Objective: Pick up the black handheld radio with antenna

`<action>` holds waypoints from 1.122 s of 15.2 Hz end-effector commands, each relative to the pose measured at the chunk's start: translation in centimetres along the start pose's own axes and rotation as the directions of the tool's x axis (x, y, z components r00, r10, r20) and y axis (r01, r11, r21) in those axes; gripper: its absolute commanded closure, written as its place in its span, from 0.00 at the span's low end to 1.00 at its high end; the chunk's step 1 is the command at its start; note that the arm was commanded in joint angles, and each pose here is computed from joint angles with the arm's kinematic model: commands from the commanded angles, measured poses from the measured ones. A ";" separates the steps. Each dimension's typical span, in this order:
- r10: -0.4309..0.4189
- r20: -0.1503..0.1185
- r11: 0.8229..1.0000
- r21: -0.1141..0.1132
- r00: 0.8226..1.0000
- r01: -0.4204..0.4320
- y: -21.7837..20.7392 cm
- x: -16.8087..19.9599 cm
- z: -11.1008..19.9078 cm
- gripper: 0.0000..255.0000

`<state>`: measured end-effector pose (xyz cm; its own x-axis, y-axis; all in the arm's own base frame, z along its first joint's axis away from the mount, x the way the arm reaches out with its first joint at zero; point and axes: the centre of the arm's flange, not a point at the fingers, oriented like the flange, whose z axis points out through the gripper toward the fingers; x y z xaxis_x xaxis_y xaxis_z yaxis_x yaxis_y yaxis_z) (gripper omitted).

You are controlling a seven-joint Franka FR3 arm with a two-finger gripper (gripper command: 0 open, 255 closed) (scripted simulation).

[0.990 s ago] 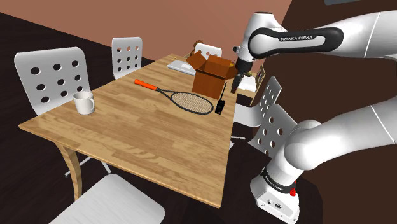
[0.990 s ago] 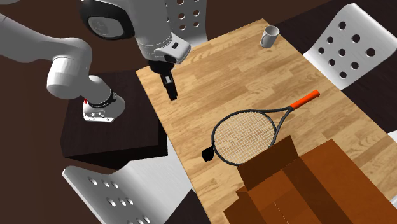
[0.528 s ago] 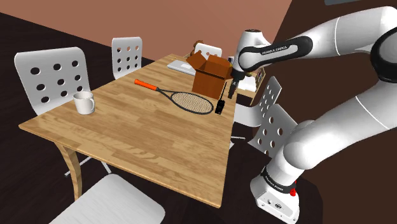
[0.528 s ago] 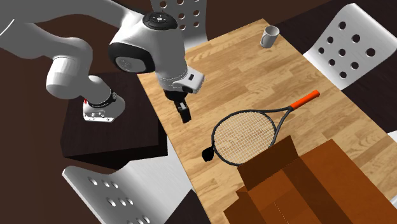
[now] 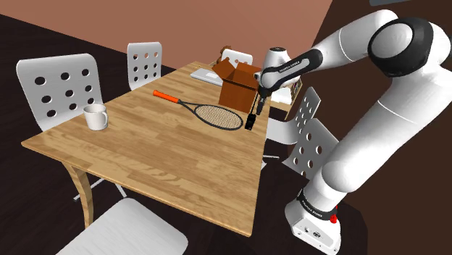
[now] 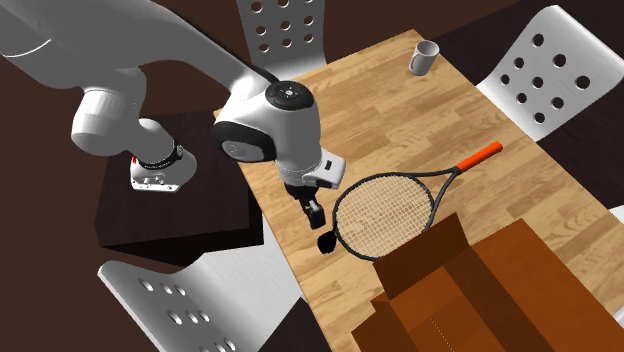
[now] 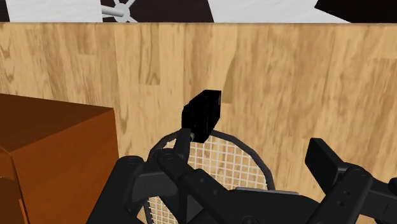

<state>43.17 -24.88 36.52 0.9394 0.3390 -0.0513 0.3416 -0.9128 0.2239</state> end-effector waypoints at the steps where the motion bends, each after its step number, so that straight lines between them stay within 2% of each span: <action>1: -0.016 0.005 1.000 -0.016 1.000 0.016 1.6 0.1 2.1 0.00; 5: -0.045 0.015 0.998 -0.044 0.999 0.045 4.8 1.0 5.9 0.00; 13: -0.045 0.015 0.998 -0.044 0.999 0.046 3.9 1.3 9.8 0.00; 15: -0.045 0.015 0.998 -0.044 0.999 0.046 3.9 1.3 9.8 0.00; 16: -0.045 0.015 0.998 -0.044 0.999 0.046 3.9 1.3 9.8 1.00; 17: -0.045 0.015 0.998 -0.044 0.999 0.046 3.9 1.3 9.9 1.00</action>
<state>46.01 -30.22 27.80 0.9234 0.3764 -0.0759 0.3826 -0.8854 0.2641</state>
